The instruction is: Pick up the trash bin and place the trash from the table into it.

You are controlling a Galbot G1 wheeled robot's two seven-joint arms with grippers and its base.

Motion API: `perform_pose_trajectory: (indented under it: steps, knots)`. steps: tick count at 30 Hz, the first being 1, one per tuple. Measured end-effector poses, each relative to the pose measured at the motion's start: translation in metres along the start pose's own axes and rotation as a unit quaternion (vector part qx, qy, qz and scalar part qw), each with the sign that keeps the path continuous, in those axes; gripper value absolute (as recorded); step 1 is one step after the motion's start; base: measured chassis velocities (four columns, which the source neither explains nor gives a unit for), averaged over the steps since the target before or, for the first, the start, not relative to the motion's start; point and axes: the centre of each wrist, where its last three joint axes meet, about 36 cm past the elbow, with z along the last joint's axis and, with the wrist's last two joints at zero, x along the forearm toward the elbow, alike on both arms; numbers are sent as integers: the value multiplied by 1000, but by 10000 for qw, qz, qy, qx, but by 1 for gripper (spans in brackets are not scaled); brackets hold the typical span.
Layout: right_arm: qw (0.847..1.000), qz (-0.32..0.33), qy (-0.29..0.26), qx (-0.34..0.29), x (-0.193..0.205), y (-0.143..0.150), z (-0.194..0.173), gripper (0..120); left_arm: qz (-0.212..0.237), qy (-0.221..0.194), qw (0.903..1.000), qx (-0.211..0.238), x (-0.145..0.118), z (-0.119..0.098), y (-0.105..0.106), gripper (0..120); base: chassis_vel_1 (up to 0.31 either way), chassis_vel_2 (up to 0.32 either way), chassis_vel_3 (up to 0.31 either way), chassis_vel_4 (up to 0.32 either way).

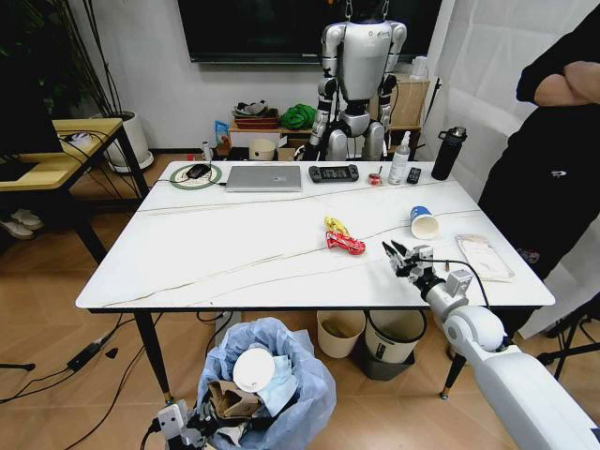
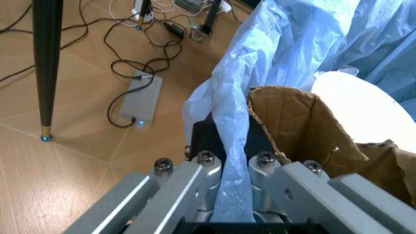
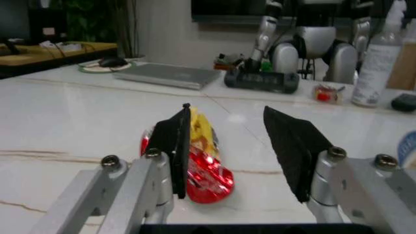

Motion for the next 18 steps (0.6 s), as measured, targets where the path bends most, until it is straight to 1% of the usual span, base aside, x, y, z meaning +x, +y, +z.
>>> perform_pose_trajectory:
  steps: [1,2,3,6,7,8,9,11,15,18]
  knots:
    - [9999,-119,-47,62,-2,8,-8,48,-1,-8,10000,-5,1,-1,0,0,0,0,0,0]
    - [9999,-119,-47,62,-2,8,-8,48,-1,-8,10000,-5,1,-1,0,0,0,0,0,0]
    - [9997,-218,-39,134,-4,14,-13,53,-7,-8,10000,-9,1,-1,0,0,0,0,0,0]
    - [9989,-381,36,281,-8,25,-23,62,-20,-5,10000,-21,2,-1,1,0,0,0,0,0]
    - [9981,-481,123,362,-12,32,-29,69,-24,-3,10000,-27,2,-1,1,0,0,0,0,0]
    - [9976,-509,183,423,-14,35,-31,73,-24,-6,10000,-29,2,-1,1,0,0,0,0,0]
    - [9976,-509,183,423,-14,35,-31,73,-24,-6,10000,-29,2,-1,1,0,0,0,0,0]
    - [9948,-423,415,829,-24,45,-34,82,-20,-22,10000,-36,2,-2,0,0,0,0,0,0]
    - [9873,-288,703,1393,-41,48,-34,98,-9,-55,10000,-43,1,-4,0,0,0,0,0,0]
    - [9841,-238,796,1570,-49,48,-34,100,-3,-63,10000,-46,1,-4,0,0,0,0,0,0]
